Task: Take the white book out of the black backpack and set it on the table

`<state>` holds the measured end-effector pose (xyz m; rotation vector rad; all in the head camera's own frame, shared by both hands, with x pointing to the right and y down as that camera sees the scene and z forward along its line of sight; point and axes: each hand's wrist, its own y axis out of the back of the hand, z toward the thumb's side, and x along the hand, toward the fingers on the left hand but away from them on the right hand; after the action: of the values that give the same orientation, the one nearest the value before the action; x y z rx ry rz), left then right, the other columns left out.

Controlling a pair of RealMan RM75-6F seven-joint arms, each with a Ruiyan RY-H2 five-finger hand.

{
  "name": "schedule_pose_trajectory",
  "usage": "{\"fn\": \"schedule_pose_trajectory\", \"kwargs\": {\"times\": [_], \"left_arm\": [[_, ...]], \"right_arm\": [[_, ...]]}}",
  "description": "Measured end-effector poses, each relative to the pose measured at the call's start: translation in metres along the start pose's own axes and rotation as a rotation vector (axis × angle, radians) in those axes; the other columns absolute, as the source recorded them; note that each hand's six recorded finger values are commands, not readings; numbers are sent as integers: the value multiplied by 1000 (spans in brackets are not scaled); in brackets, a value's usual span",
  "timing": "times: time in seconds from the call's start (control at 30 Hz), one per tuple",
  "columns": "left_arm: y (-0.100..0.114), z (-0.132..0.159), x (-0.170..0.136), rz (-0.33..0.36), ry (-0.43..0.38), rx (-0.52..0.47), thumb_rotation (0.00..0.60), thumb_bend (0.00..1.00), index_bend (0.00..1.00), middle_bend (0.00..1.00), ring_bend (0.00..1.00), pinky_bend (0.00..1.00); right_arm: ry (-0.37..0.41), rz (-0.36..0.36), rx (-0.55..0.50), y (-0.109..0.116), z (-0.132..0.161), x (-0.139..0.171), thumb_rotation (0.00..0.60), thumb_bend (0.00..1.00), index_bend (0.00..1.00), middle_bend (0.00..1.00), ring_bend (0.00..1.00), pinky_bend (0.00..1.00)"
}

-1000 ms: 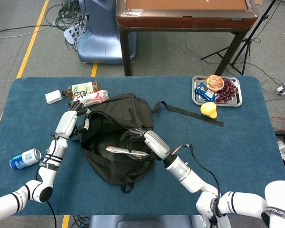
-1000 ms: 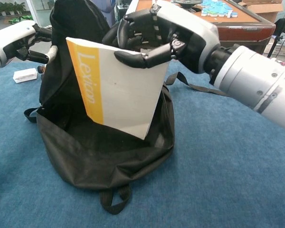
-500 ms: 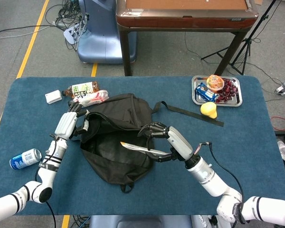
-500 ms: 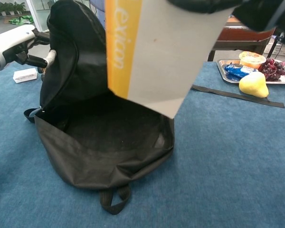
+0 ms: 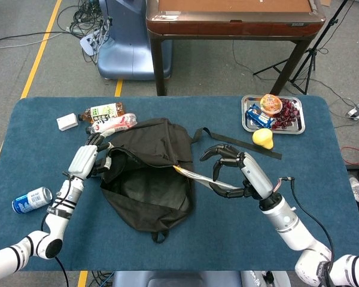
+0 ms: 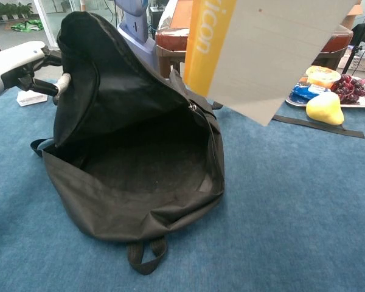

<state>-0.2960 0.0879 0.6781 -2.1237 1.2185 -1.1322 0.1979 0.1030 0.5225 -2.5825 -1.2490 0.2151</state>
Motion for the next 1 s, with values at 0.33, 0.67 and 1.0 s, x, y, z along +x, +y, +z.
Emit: {"fn": "schedule_pose_trajectory", "kwargs": {"times": [0.33,0.67,1.0], "left_arm": [[-14,9,-5,-55,-21,67,600,594,455,110,90,16],[-17,12,-9,-62,-25,77,600,594,455,110,90,16],[-17,12,-10,-57,-22,70,600,594,439,110,89,16]], "right_arm": [[-69,-41,114,28,-18,5,600,697,693,343,247,242],[-200,-7,323,43,-66,0,600,697,693,343,247,242],[-240,39,653,42,-113,-14,600,703,693,333,248,242]]}}
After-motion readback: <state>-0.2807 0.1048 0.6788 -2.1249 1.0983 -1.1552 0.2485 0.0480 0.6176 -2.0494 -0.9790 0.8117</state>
